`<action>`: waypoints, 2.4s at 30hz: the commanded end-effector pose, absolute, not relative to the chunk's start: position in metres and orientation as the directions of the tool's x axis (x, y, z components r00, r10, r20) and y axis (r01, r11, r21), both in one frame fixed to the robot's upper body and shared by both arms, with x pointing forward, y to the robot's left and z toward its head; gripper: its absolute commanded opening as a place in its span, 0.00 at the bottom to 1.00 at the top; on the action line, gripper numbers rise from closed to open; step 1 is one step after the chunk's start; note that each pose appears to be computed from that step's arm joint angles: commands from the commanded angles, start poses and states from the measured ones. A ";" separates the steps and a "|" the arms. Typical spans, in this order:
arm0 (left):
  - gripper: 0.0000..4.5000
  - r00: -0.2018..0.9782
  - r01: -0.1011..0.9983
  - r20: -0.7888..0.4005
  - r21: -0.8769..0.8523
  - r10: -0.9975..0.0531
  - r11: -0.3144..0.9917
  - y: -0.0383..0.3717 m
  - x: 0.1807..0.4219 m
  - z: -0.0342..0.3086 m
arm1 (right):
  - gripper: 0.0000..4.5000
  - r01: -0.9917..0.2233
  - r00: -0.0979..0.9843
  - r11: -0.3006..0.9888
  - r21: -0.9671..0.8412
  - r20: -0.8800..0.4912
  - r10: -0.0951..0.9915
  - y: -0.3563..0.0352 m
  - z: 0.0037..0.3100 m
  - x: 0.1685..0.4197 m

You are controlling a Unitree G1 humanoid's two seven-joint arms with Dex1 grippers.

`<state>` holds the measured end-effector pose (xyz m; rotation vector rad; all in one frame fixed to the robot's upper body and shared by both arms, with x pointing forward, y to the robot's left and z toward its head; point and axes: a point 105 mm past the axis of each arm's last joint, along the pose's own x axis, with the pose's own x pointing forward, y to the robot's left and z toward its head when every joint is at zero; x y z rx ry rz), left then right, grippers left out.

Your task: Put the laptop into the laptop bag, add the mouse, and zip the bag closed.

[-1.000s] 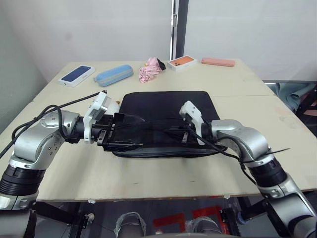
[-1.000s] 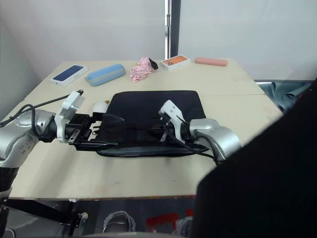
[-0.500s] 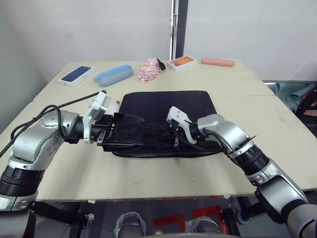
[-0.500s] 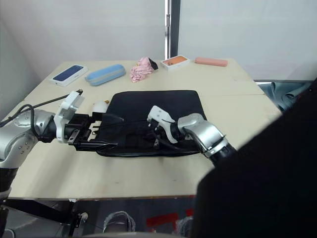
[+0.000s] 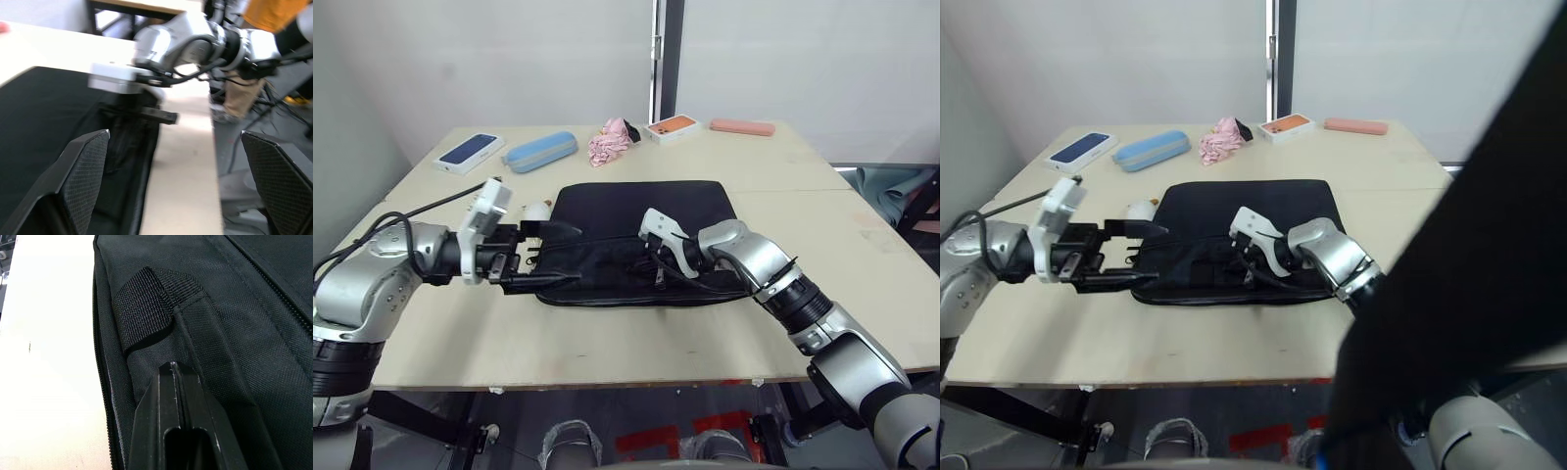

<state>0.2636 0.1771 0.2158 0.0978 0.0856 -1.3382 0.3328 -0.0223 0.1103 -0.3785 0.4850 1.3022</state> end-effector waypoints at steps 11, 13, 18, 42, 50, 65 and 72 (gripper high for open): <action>1.00 0.930 0.316 -0.112 -0.239 -0.349 0.918 0.292 0.394 0.176 | 0.01 -0.958 0.215 0.287 0.026 -0.599 0.772 -0.037 0.095 0.337; 1.00 0.940 0.266 -0.143 -0.260 -0.309 0.928 0.294 0.403 0.168 | 0.01 -0.956 0.220 0.292 0.024 -0.598 0.771 -0.037 0.096 0.339; 1.00 0.940 0.189 -0.225 -0.280 -0.256 0.941 0.288 0.422 0.148 | 0.01 -0.955 0.225 0.297 0.022 -0.600 0.768 -0.038 0.096 0.339; 0.01 0.830 0.377 -0.294 -0.327 -0.473 0.866 0.272 0.395 0.132 | 0.00 -0.922 0.288 0.385 0.041 -0.591 0.753 -0.047 0.093 0.340; 0.01 0.780 0.478 -0.326 -0.239 -0.534 0.845 0.271 0.359 0.146 | 0.00 -0.933 0.252 0.355 0.061 -0.594 0.764 -0.042 0.090 0.335; 0.01 0.654 0.576 -0.442 -0.234 -0.614 0.783 0.286 0.281 0.137 | 0.00 -0.940 0.227 0.333 0.069 -0.600 0.767 -0.037 0.086 0.333; 0.01 0.605 0.555 -0.526 -0.261 -0.598 0.790 0.301 0.255 0.108 | 0.00 -0.942 0.216 0.326 0.085 -0.589 0.779 -0.034 0.089 0.332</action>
